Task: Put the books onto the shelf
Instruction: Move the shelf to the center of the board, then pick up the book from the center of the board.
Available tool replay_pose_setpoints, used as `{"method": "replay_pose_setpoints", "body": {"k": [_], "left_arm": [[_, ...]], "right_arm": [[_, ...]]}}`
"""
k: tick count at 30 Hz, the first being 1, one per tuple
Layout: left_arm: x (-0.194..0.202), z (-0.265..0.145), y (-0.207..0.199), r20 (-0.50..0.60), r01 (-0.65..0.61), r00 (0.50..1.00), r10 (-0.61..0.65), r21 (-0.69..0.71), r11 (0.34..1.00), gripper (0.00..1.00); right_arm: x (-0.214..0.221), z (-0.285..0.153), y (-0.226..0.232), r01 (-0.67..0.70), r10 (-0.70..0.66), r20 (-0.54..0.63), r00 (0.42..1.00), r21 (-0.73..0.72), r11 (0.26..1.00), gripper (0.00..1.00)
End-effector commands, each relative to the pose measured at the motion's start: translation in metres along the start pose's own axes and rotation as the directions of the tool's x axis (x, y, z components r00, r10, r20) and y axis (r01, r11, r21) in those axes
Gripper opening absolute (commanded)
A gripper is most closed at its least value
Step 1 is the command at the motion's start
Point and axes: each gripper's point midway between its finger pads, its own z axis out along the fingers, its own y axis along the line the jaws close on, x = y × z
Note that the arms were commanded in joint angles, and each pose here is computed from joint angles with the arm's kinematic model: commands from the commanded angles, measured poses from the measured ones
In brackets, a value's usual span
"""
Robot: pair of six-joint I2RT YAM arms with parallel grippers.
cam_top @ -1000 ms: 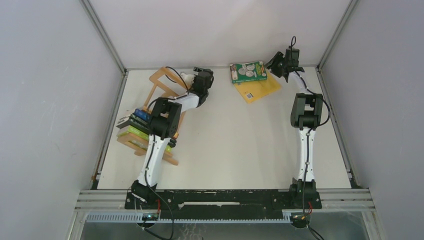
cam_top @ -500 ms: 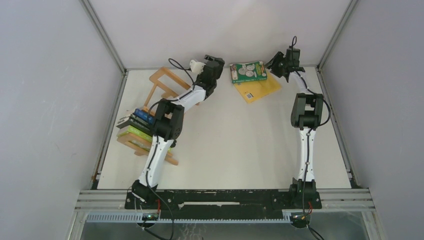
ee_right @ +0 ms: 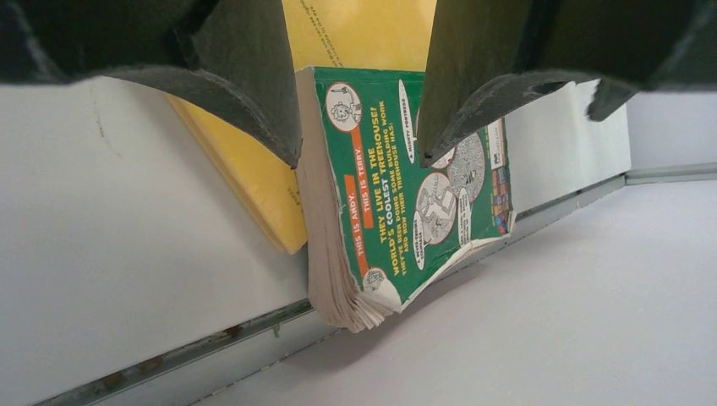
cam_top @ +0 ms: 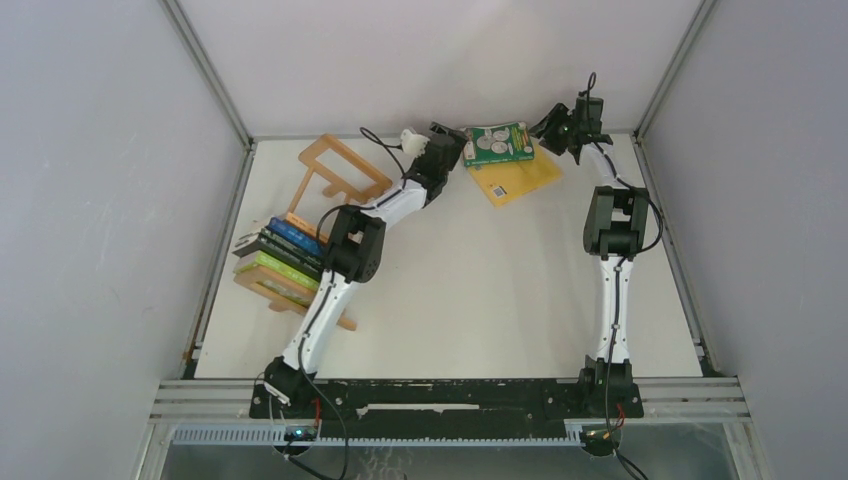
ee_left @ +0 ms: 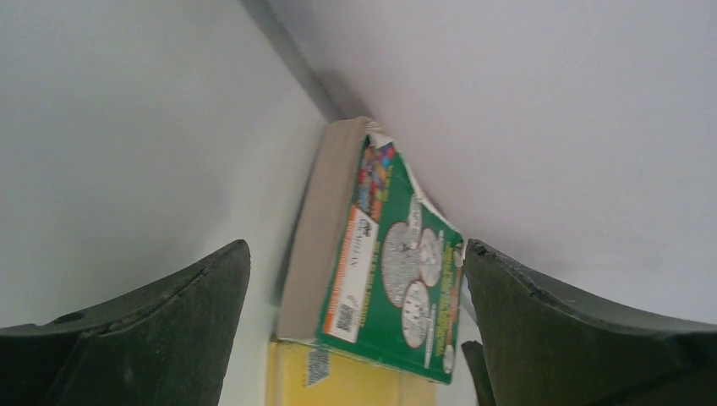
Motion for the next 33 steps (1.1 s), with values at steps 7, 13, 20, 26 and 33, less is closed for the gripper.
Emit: {"method": "replay_pose_setpoints", "body": {"k": [7,13,20,26,33], "left_arm": [[0.007,0.003,-0.033,-0.033,0.070,0.997,-0.067,0.097,0.993,1.00],[0.012,0.005,-0.032,-0.051,0.090,0.995,-0.085,0.107,0.990,1.00],[0.020,0.009,-0.026,-0.079,0.105,0.992,-0.096,0.111,0.988,1.00],[0.026,0.012,-0.021,-0.101,0.113,0.990,-0.101,0.117,0.987,1.00],[0.025,0.012,-0.024,-0.120,0.120,0.987,-0.104,0.130,0.984,0.99]], "right_arm": [[-0.004,0.002,0.015,0.001,-0.002,-0.007,1.000,-0.071,0.997,0.60],[0.006,0.006,0.010,-0.008,0.006,-0.037,0.999,-0.064,0.998,0.60],[0.016,0.007,0.002,-0.008,0.004,-0.072,0.997,-0.051,0.999,0.60],[0.031,0.010,-0.002,-0.022,0.012,-0.136,0.991,-0.072,0.997,0.60],[0.051,0.011,0.002,-0.058,0.034,-0.216,0.976,-0.108,0.992,0.60]]}}
